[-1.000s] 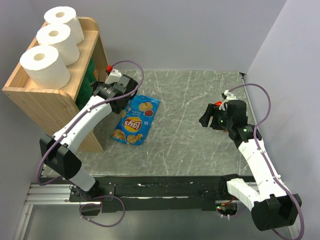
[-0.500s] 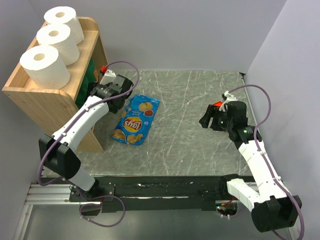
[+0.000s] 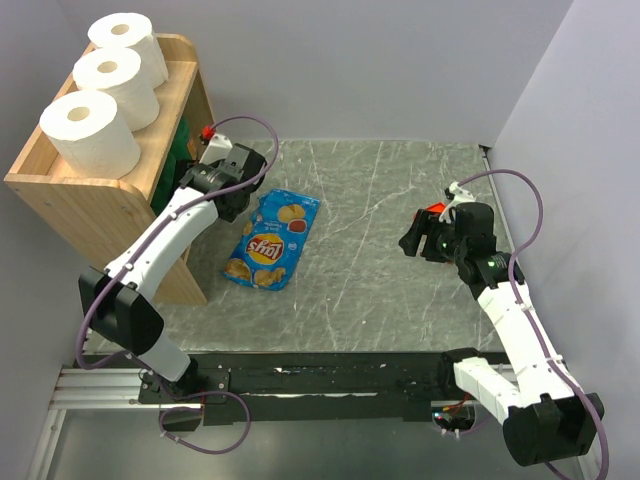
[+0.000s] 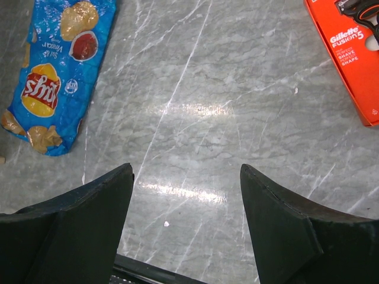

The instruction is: Place and organize the paper towels onto the shelf

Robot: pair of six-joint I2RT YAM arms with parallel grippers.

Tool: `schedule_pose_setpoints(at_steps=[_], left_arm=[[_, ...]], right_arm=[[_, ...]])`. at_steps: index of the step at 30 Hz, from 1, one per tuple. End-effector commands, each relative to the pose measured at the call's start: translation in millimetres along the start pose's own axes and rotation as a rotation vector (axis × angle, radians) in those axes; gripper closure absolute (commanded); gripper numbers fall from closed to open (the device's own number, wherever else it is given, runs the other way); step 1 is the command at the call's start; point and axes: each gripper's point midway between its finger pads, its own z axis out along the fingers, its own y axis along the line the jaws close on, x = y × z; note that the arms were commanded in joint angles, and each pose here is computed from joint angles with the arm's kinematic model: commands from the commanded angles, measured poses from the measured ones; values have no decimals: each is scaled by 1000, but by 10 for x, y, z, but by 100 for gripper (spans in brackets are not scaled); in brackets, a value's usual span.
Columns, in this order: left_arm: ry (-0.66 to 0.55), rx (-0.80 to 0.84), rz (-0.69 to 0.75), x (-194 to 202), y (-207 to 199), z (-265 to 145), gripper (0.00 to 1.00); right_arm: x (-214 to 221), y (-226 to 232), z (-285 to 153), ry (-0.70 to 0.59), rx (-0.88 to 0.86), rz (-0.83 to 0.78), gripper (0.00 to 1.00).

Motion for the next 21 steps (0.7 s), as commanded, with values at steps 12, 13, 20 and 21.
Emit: schedule_pose_setpoints(at_steps=[12, 13, 20, 21], left_arm=[[-12, 170, -76, 29, -45, -487, 28], [3, 163, -48, 125, -27, -492, 28], [3, 66, -73, 313, 185, -471, 27], [-4, 47, -77, 294, 212, -453, 27]], right_arm=[[-59, 57, -81, -29, -18, -8, 20], [-55, 71, -82, -28, -25, -4, 20], [-21, 144, -102, -20, -55, 1, 20], [-13, 152, -113, -18, -56, 0, 20]])
